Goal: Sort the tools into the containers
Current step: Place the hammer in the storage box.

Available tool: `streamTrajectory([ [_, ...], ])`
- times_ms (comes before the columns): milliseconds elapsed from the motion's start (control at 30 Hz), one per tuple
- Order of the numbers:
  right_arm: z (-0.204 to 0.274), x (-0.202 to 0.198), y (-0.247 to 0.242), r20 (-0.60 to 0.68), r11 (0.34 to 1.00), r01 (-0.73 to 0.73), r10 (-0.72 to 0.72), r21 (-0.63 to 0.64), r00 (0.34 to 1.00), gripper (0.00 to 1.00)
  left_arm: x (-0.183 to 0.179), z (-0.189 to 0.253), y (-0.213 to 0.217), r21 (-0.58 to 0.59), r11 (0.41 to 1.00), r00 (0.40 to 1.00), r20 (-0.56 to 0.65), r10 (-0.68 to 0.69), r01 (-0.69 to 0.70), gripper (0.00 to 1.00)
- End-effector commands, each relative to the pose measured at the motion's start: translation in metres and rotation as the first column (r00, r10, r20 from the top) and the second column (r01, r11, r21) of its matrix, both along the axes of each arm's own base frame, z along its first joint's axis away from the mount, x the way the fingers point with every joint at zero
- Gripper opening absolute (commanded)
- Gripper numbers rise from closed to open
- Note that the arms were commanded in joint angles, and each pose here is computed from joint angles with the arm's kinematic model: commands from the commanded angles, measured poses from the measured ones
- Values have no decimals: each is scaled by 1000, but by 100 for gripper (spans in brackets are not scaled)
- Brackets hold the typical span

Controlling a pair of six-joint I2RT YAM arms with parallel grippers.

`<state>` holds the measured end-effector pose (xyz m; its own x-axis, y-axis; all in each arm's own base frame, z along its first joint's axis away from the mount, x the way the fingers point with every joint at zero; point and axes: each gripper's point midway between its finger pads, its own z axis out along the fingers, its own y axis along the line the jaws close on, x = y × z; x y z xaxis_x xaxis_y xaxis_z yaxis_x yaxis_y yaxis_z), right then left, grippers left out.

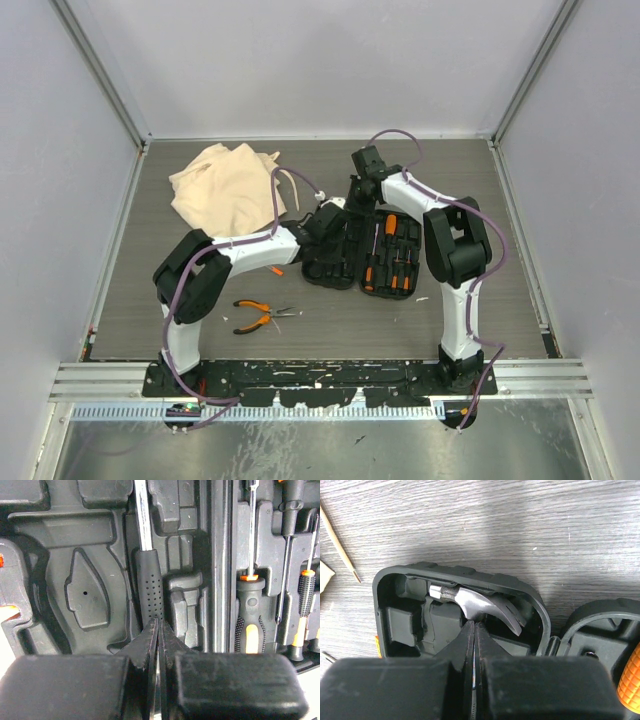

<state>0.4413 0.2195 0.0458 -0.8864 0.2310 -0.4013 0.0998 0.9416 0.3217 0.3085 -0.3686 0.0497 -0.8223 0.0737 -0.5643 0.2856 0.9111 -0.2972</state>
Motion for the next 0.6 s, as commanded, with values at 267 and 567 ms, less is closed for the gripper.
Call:
streamTrajectory([
  [267,-81,-26,-33,-166,980,-1,-32,-199,986,0,-16,-30,12,96,995,998,-69,-14,21,1],
  [567,-96,-43,-38,-201,978,-20,-23,-209,979,0,-17,-25,12,92,995,998,-63,-21,26,0],
])
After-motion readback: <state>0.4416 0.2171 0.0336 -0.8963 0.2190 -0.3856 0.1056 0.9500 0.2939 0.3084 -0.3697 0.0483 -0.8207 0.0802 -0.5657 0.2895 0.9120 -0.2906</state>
